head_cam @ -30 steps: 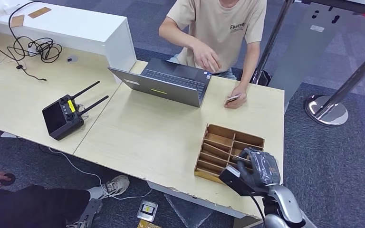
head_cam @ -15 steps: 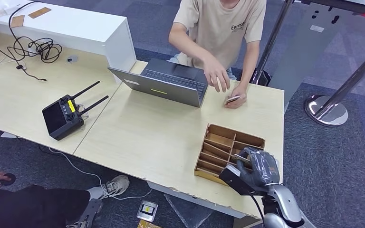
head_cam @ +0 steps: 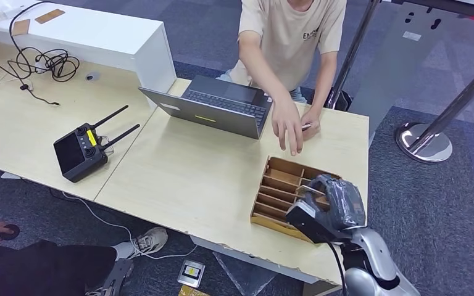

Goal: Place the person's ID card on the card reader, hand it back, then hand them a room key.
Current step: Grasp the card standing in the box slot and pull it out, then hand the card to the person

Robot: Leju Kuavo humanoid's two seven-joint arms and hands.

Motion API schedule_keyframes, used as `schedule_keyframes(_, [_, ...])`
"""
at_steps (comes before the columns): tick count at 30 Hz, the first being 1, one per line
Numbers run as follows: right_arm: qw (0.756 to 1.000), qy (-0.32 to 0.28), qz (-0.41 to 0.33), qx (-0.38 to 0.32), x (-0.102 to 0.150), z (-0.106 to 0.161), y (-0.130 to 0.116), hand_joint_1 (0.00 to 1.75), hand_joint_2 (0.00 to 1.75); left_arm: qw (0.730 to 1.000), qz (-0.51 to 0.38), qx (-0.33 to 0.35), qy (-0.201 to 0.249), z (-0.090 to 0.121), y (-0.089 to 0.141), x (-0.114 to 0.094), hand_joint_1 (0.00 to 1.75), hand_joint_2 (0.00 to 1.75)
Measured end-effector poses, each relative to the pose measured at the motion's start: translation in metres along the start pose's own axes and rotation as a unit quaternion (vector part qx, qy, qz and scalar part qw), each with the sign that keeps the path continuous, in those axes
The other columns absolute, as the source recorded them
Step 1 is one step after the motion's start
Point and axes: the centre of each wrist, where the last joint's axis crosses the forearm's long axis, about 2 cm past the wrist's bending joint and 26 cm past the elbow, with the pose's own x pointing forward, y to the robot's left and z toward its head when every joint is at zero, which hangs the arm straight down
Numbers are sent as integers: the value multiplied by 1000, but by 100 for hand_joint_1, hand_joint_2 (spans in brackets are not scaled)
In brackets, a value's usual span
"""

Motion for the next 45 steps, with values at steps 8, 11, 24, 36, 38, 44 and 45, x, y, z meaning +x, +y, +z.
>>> schedule_keyframes(8, [986,-115,7,-119,50,-47,-77,175,175,1000,-5,0,-5,0,2,0,0,175])
schedule_keyframes(11, [974,-158,13,-163,76,-66,-114,175,175,1000,-6,0,-6,0,2,-1,0,175])
schedule_keyframes(24, [938,-263,44,-223,122,-137,-198,175,175,998,-43,-25,-27,-5,-2,20,0,175])
schedule_keyframes(36, [960,-182,143,-156,96,-206,-195,175,175,996,-68,-42,-39,-6,-9,31,0,175])
schedule_keyframes(38, [965,-166,153,-133,89,-212,-189,175,175,996,-71,-43,-40,-6,-9,32,0,175])
schedule_keyframes(44, [974,-128,170,-78,71,-219,-171,175,175,995,-74,-46,-41,-5,-10,32,0,175])
schedule_keyframes(45, [975,-123,172,-72,69,-220,-169,175,175,995,-74,-46,-42,-5,-11,32,0,175])
